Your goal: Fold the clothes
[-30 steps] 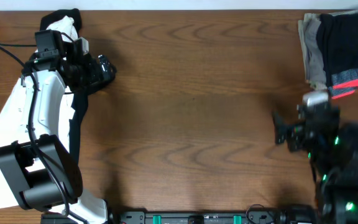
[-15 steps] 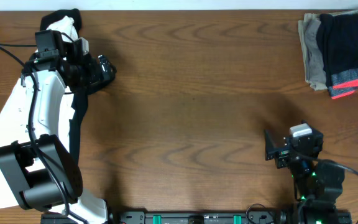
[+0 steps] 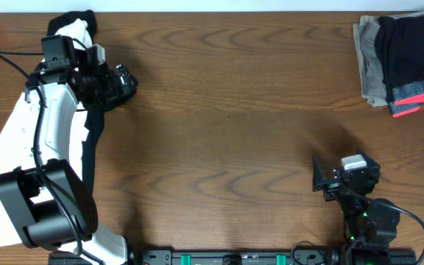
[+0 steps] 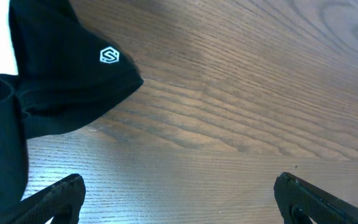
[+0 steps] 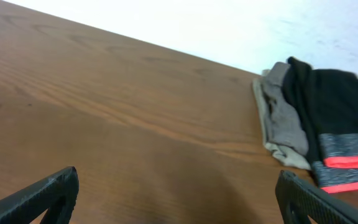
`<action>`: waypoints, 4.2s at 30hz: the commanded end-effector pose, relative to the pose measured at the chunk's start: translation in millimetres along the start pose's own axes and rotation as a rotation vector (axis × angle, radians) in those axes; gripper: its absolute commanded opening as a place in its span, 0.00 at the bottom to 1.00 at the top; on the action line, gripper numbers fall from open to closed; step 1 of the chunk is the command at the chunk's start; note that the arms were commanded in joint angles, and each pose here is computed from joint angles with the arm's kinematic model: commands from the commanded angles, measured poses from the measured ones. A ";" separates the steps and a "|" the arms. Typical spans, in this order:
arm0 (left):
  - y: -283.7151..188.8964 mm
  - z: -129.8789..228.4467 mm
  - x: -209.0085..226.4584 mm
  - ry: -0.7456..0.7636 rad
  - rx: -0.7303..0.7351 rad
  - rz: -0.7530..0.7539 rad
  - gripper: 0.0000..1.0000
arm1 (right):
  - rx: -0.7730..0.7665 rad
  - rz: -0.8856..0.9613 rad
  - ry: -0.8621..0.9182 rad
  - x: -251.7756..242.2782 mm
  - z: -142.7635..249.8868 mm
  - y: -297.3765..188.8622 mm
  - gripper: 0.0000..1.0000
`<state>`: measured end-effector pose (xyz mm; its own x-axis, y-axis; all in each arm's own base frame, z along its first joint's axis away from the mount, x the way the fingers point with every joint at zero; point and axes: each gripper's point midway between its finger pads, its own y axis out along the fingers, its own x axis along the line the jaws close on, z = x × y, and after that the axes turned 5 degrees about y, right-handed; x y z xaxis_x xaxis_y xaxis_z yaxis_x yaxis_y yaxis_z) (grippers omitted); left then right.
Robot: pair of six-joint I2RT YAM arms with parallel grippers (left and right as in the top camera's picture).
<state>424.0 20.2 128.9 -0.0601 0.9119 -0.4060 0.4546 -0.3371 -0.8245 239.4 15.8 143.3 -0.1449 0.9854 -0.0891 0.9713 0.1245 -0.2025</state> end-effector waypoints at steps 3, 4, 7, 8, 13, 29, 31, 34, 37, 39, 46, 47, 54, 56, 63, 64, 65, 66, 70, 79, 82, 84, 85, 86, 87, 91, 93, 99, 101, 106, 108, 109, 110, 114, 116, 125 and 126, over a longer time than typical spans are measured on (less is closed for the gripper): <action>4.0 0.5 1.2 -0.014 0.009 0.006 0.98 | -0.044 0.048 -0.017 -8.1 -8.0 -3.6 0.99; 4.0 0.4 1.2 -0.014 0.009 0.006 0.98 | -0.043 0.048 -0.017 -8.1 -7.9 -3.6 0.99; 4.0 0.5 1.2 -0.014 0.009 0.006 0.98 | -0.043 0.049 -0.017 -8.2 -7.8 -3.6 0.99; 4.0 0.5 1.2 -0.014 0.009 0.006 0.98 | -0.043 0.049 -0.017 -8.2 -7.8 -3.6 0.99; 4.0 0.5 1.2 -0.014 0.009 0.006 0.98 | -0.043 0.049 -0.017 -8.2 -7.8 -3.6 0.99; 4.0 0.5 1.2 -0.014 0.009 0.006 0.98 | -0.043 0.049 -0.017 -8.2 -7.8 -3.6 0.99; 3.7 0.6 0.9 -0.014 0.009 0.006 0.98 | -0.043 0.049 -0.017 -8.2 -7.8 -3.6 0.99; -7.6 -2.4 -4.6 -0.002 -0.015 0.007 0.98 | -0.043 0.049 -0.017 -8.2 -7.8 -3.6 0.99; -21.7 -7.7 -9.0 0.030 -0.053 -0.013 0.98 | -0.043 0.049 -0.017 -8.2 -7.8 -3.6 0.99; -31.7 -9.2 -14.1 0.079 -0.082 -0.045 0.98 | -0.043 0.049 -0.017 -8.2 -7.8 -3.6 0.99; -54.4 12.0 -83.8 0.685 -0.209 -0.019 0.98 | -0.043 0.049 -0.017 -8.2 -7.8 -3.6 0.99; -56.1 22.6 -94.2 0.788 -0.229 -0.018 0.98 | -0.043 0.049 -0.017 -8.2 -7.8 -3.6 0.99; -60.1 78.4 -100.2 0.896 -0.384 -0.040 0.98 | -0.043 0.049 -0.017 -8.2 -7.8 -3.6 0.99; -59.3 93.9 -95.2 0.867 -0.433 -0.036 0.98 | -0.043 0.049 -0.017 -8.2 -7.8 -3.6 0.99; -50.6 138.9 -65.1 0.625 -0.636 -0.035 0.98 | -0.043 0.049 -0.017 -8.2 -7.8 -3.6 0.99; -50.9 142.2 -61.1 0.602 -0.662 -0.041 0.98 | -0.043 0.049 -0.017 -8.2 -7.8 -3.6 0.99; -51.7 145.9 -58.4 0.598 -0.692 -0.046 0.98 | -0.043 0.049 -0.017 -8.2 -7.8 -3.6 0.99; -52.1 150.3 -56.9 0.602 -0.714 -0.045 0.98 | -0.043 0.049 -0.017 -8.2 -7.8 -3.6 0.99; -54.8 160.0 -51.4 0.607 -0.775 -0.058 0.98 | -0.043 0.049 -0.017 -8.2 -7.8 -3.6 0.99; -58.7 168.9 -42.2 0.594 -0.800 -0.084 0.98 | -0.043 0.049 -0.017 -8.2 -7.8 -3.6 0.99; -59.4 169.9 -38.4 0.586 -0.810 -0.094 0.98 | -0.043 0.049 -0.017 -8.2 -7.8 -3.6 0.99; -59.5 170.6 -37.4 0.588 -0.823 -0.096 0.98 | -0.043 0.049 -0.017 -8.2 -7.8 -3.6 0.99; -59.5 171.0 -37.3 0.589 -0.829 -0.096 0.98 | -0.043 0.049 -0.017 -8.2 -7.8 -3.6 0.99; -58.8 171.7 -36.9 0.590 -0.834 -0.095 0.98 | -0.043 0.049 -0.017 -8.2 -7.8 -3.6 0.99; -58.5 172.3 -36.8 0.591 -0.837 -0.094 0.98 | -0.043 0.049 -0.017 -8.2 -7.8 -3.6 0.99; -58.7 174.7 -34.3 0.585 -0.833 -0.103 0.98 | -0.043 0.049 -0.017 -8.2 -7.8 -3.6 0.99; -60.0 174.8 -33.4 0.583 -0.838 -0.108 0.98 | -0.043 0.049 -0.017 -8.2 -7.8 -3.6 0.99; -69.7 170.7 -35.7 0.587 -0.887 -0.113 0.98 | -0.043 0.049 -0.017 -8.2 -7.8 -3.6 0.99; -75.3 168.8 -38.3 0.592 -0.915 -0.110 0.98 | -0.043 0.049 -0.017 -8.2 -7.8 -3.6 0.99; -76.9 168.0 -39.2 0.572 -0.924 -0.098 0.98 | -0.043 0.049 -0.017 -8.2 -7.8 -3.6 0.99; -77.0 168.0 -39.3 0.574 -0.924 -0.099 0.98 | -0.043 0.049 -0.017 -8.2 -7.8 -3.6 0.99; -77.0 168.0 -39.2 0.574 -0.924 -0.099 0.98 | -0.043 0.049 -0.017 -8.2 -7.8 -3.6 0.99; -77.0 168.0 -39.3 0.574 -0.924 -0.099 0.98 | -0.043 0.049 -0.017 -8.2 -7.8 -3.6 0.99; -76.6 168.1 -39.1 0.574 -0.922 -0.099 0.98 | -0.043 0.049 -0.017 -8.2 -7.8 -3.6 0.99; -76.4 168.2 -39.0 0.573 -0.921 -0.099 0.98 | -0.043 0.049 -0.017 -8.2 -7.8 -3.6 0.99; -76.3 168.2 -38.9 0.573 -0.921 -0.100 0.98 | -0.043 0.049 -0.017 -8.2 -7.8 -3.6 0.99; -76.3 168.2 -38.9 0.574 -0.921 -0.099 0.98 | -0.043 0.049 -0.017 -8.2 -7.8 -3.6 0.99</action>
<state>242.8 -30.2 156.6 0.1839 0.9770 0.1077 0.9806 -0.1749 -0.0883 238.5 11.6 153.0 -0.1156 0.9879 -0.1035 0.9826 0.0985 -0.1573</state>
